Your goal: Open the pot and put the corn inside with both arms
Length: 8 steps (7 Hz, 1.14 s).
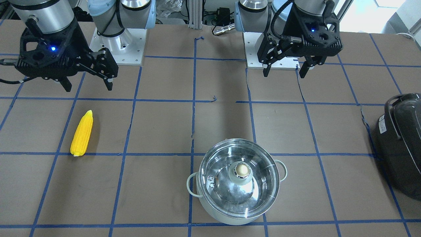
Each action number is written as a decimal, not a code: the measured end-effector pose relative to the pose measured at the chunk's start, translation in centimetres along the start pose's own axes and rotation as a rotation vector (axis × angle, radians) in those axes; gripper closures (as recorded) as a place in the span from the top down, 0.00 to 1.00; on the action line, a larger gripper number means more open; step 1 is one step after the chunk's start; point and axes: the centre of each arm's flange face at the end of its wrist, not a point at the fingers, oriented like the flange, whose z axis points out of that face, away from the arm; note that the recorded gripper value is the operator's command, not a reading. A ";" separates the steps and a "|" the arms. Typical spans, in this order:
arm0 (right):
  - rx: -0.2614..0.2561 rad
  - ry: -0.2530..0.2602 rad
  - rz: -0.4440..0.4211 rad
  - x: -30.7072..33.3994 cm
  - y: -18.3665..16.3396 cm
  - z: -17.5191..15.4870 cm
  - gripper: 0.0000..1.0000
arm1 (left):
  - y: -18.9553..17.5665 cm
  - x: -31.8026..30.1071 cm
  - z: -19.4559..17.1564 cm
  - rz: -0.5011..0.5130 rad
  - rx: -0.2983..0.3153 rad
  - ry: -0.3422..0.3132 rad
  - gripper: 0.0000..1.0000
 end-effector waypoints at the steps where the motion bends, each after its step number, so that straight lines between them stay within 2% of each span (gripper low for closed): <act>1: 0.000 0.000 0.002 0.0 0.0 0.0 1.00 | 0.1 0.0 -0.1 0.000 -0.002 -0.003 1.00; 4: -0.008 0.000 0.009 0.5 -0.1 0.4 1.00 | 0.2 -0.2 -0.1 -0.006 -0.008 -0.001 1.00; 6: -0.032 -0.001 0.044 2.7 -0.2 2.0 1.00 | 0.3 -0.3 0.0 -0.007 -0.015 -0.001 1.00; 8: -0.032 -0.001 0.062 3.7 -0.2 2.5 1.00 | 0.2 -0.3 0.1 -0.009 -0.019 0.000 1.00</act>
